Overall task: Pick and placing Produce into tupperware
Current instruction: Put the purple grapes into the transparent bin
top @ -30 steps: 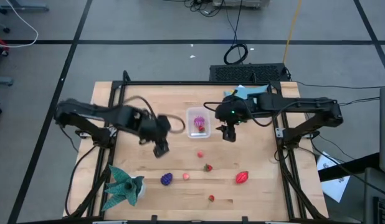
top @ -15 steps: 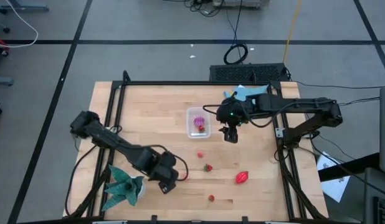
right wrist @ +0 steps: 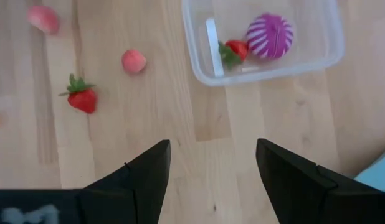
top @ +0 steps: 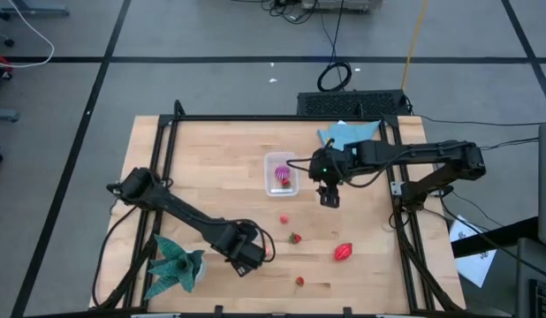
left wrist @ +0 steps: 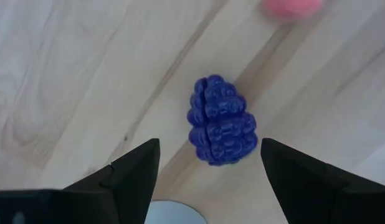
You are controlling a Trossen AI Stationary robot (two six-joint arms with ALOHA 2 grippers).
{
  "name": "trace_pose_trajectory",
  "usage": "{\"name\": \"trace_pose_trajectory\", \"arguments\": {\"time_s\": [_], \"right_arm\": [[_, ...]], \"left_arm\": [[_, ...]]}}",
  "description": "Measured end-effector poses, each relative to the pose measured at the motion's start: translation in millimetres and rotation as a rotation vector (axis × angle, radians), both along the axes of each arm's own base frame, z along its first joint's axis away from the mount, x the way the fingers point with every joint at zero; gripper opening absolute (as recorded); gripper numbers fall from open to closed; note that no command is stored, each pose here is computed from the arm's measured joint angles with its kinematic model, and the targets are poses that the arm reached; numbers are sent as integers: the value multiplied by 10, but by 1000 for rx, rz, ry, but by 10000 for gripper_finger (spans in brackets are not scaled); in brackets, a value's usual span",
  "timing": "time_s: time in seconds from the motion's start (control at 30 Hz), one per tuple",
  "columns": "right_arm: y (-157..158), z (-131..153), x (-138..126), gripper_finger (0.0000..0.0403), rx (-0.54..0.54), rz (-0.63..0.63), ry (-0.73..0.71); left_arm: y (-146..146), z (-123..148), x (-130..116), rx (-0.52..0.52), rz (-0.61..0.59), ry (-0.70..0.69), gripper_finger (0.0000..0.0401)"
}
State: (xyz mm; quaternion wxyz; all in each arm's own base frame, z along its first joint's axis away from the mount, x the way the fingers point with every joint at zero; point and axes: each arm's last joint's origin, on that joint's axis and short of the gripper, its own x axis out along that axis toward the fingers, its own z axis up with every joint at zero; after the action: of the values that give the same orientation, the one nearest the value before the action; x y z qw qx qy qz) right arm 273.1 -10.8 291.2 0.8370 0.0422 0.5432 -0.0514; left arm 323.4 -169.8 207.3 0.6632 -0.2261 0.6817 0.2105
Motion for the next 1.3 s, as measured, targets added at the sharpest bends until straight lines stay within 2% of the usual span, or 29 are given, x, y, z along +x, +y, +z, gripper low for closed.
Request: {"name": "trace_pose_trajectory", "arguments": {"time_s": [0.23, 0.6, 0.83, 1.0, 1.3], "right_arm": [[1, -113, -10, 226, 1, 0, 15], [2, -152, -4, 226, 3, 2, 9], [2, -151, -1, 226, 4, 2, 6], [2, -147, 7, 227, 3, 2, -3], [2, -146, 10, 227, 10, -14, -7]], "left_arm": [[-27, -131, 33, 1, -13, 35, 282], [-54, -148, 82, -25, -11, -7, 282], [-5, -334, -14, 1, 35, 49, 282], [-20, -494, 1, -55, 15, -10, 282], [7, -623, -38, -72, 6, -20, 282]]}}
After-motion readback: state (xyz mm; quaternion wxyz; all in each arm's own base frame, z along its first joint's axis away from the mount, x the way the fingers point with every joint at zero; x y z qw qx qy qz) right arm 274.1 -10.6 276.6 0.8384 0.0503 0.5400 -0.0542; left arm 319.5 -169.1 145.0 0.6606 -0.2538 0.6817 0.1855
